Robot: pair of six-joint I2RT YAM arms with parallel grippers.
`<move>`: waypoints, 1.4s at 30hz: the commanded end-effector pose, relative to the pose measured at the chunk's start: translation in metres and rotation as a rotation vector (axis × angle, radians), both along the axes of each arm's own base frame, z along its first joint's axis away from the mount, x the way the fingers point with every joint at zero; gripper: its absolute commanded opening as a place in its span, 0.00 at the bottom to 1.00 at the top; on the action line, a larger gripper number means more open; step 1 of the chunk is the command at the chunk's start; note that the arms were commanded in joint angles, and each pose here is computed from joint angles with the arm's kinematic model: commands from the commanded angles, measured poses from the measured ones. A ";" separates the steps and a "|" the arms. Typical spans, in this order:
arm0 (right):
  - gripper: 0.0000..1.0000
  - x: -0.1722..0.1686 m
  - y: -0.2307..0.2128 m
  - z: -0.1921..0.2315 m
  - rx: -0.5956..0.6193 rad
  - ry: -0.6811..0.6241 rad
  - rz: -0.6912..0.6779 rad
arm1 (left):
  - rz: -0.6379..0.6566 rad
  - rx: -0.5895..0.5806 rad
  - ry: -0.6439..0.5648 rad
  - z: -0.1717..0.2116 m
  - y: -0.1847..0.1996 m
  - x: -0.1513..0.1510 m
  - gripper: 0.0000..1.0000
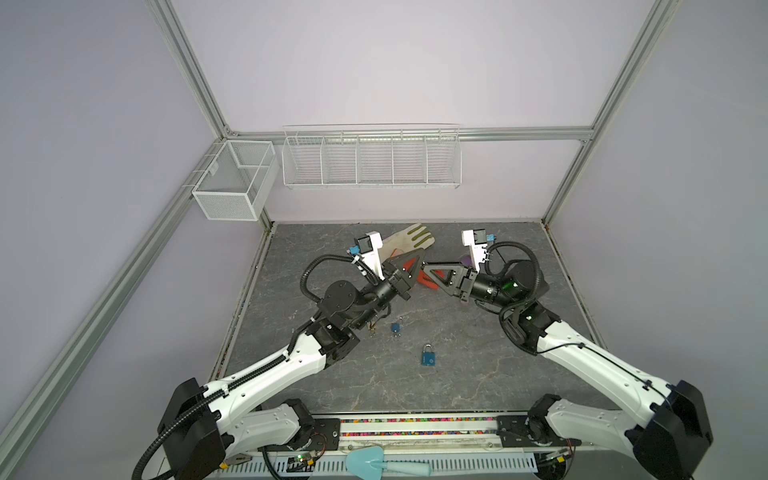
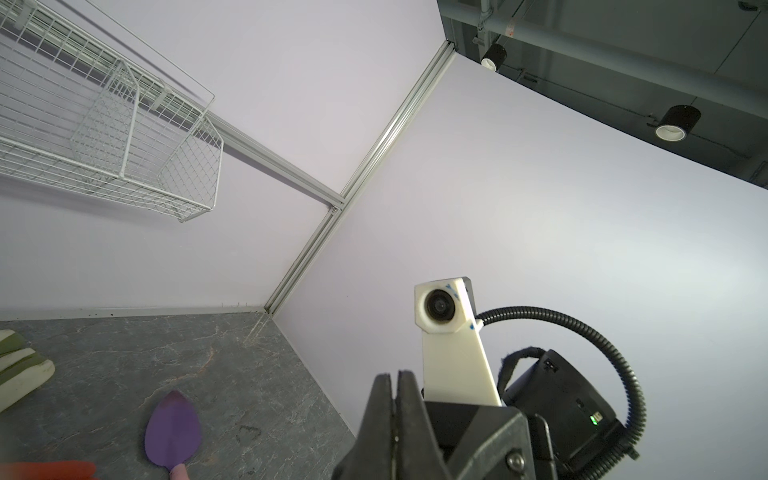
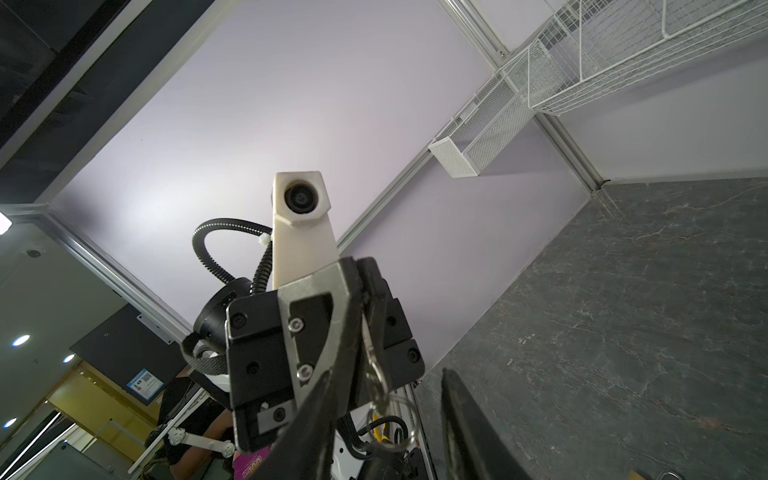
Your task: Unlock with the key
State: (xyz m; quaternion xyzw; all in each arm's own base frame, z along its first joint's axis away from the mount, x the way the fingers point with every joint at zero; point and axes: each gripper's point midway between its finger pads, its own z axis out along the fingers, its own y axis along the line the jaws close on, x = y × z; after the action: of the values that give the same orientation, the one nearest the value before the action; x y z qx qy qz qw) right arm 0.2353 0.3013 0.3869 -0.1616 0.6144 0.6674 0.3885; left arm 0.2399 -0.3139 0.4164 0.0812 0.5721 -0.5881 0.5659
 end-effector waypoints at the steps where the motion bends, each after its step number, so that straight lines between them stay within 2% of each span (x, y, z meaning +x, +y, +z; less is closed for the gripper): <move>1: 0.38 -0.010 -0.001 0.013 0.049 -0.042 0.036 | 0.010 -0.026 -0.018 0.009 0.004 -0.003 0.00; 17: 0.30 -0.008 0.008 0.005 0.000 -0.054 0.052 | -0.002 -0.040 -0.018 0.014 0.004 -0.005 0.00; 29: 0.25 -0.009 0.007 0.013 0.012 -0.105 0.040 | -0.018 -0.041 -0.021 0.017 0.002 -0.008 0.00; 42: 0.12 -0.010 0.009 0.014 0.008 -0.125 0.055 | -0.018 -0.037 -0.032 0.017 0.003 -0.010 0.00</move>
State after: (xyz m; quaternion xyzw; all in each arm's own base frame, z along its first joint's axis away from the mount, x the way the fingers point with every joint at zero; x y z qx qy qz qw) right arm 0.2304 0.3090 0.3864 -0.1994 0.6026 0.6625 0.3978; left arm 0.2366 -0.3149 0.4179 0.0801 0.5705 -0.5922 0.5634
